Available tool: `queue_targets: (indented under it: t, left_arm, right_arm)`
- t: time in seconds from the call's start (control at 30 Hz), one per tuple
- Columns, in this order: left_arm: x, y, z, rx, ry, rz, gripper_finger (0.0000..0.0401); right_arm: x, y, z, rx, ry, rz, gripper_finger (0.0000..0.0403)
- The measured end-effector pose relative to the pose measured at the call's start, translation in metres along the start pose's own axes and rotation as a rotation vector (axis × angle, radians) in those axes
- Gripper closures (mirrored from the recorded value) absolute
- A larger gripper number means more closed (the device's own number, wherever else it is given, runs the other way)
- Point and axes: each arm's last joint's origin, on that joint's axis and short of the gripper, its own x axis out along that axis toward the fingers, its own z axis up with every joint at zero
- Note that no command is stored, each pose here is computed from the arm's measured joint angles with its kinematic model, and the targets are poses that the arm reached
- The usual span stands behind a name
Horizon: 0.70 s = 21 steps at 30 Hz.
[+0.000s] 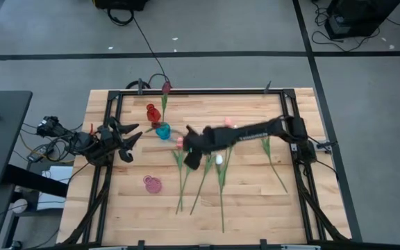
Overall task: Sort flowers into vase by color
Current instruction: Put the red flower into the purple vase
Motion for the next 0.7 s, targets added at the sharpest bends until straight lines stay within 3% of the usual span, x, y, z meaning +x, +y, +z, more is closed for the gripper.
queue_targets:
  t: [0.1,0.27,0.47,0.7]
  left_arm:
    - [0.000,-0.001,-0.001,-0.027,0.001,-0.022,0.0219]
    - [0.000,-0.003,-0.002,-0.060,0.009,-0.100,0.0219]
    - [0.000,-0.004,-0.003,-0.048,0.010,-0.108,0.0219]
    - [0.000,-0.004,-0.004,-0.034,0.019,-0.093,0.0219]
  right_arm:
    - [-0.005,0.019,-0.008,0.094,-0.051,0.013,0.0222]
    - [0.001,0.025,-0.013,0.268,-0.045,0.009,0.0235]
    - [0.030,0.031,-0.019,0.313,0.015,0.055,0.0238]
    - [0.029,0.026,-0.014,0.389,-0.037,0.007,0.0238]
